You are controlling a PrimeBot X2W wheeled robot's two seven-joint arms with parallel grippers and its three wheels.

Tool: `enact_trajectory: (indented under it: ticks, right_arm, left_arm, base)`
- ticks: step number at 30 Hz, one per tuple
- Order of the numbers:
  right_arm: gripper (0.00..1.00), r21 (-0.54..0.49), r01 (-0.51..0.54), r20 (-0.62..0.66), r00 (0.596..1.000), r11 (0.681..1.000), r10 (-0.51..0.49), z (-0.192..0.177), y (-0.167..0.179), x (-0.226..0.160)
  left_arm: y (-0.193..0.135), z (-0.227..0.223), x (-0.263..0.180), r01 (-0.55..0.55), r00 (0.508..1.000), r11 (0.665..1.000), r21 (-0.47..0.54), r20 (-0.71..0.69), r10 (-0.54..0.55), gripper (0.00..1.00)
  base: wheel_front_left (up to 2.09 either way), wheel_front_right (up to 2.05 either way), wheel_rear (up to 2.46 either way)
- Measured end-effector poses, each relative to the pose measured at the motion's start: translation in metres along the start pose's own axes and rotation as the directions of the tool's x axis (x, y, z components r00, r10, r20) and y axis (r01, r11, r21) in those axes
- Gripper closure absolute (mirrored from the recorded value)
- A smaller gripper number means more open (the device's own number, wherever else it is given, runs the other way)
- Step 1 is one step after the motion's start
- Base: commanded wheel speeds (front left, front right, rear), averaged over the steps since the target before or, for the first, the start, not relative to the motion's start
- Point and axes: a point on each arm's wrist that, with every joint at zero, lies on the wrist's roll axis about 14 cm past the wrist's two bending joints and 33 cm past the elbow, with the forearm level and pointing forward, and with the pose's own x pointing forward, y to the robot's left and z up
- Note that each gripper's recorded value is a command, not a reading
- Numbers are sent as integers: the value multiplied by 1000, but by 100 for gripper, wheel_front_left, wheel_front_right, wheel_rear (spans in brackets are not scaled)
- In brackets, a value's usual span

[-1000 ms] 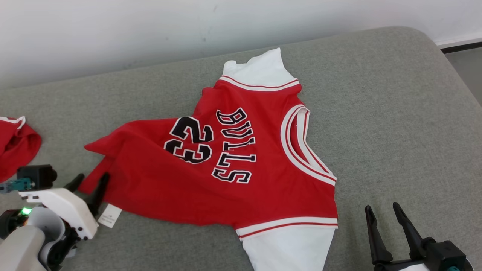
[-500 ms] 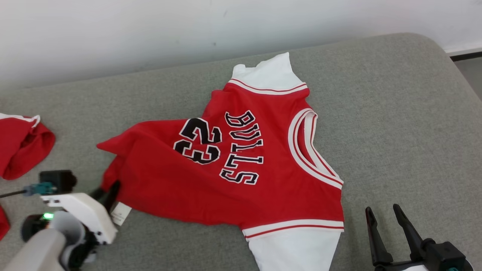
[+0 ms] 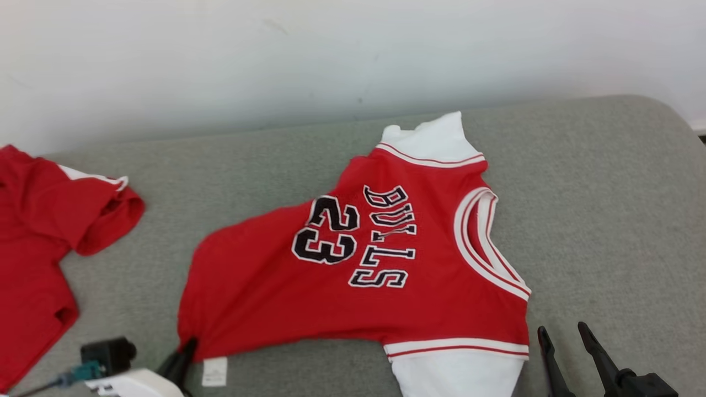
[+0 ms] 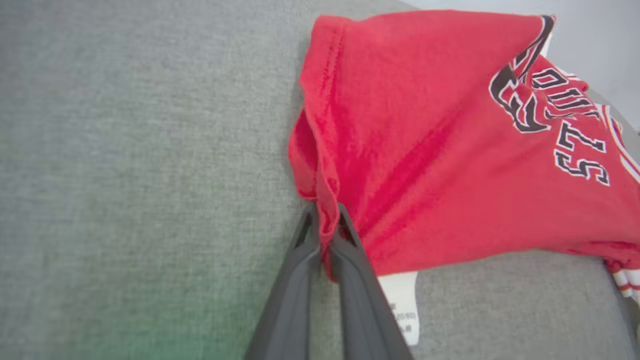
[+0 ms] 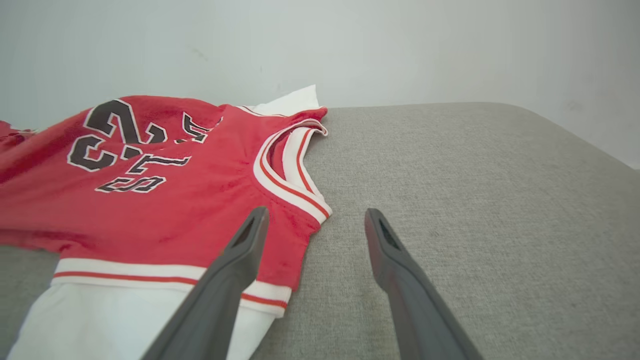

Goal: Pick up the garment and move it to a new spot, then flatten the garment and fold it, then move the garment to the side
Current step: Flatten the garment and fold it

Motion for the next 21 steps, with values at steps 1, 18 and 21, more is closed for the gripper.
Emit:
enact_trajectory:
  ticks: [1, 18, 21]
  right_arm:
    - [0, -3, -9, 3, 1000, 1000, 9, 1, 2, 1]
    - [0, -78, -37, 91, 995, 996, 44, 30, 5, -4]
    - [0, -114, -37, 111, 993, 993, 50, 38, 2, -5]
  left_arm:
    - [-3, -2, -6, -1, 1000, 1000, -12, 9, 1, 100]
    - [-17, 59, -59, -115, 920, 993, 6, 379, 104, 0]
    - [-21, 66, -72, -140, 894, 989, 40, 435, 109, 0]
  base:
    - [0, 0, 0]
    - [0, 0, 0]
    - [0, 0, 0]
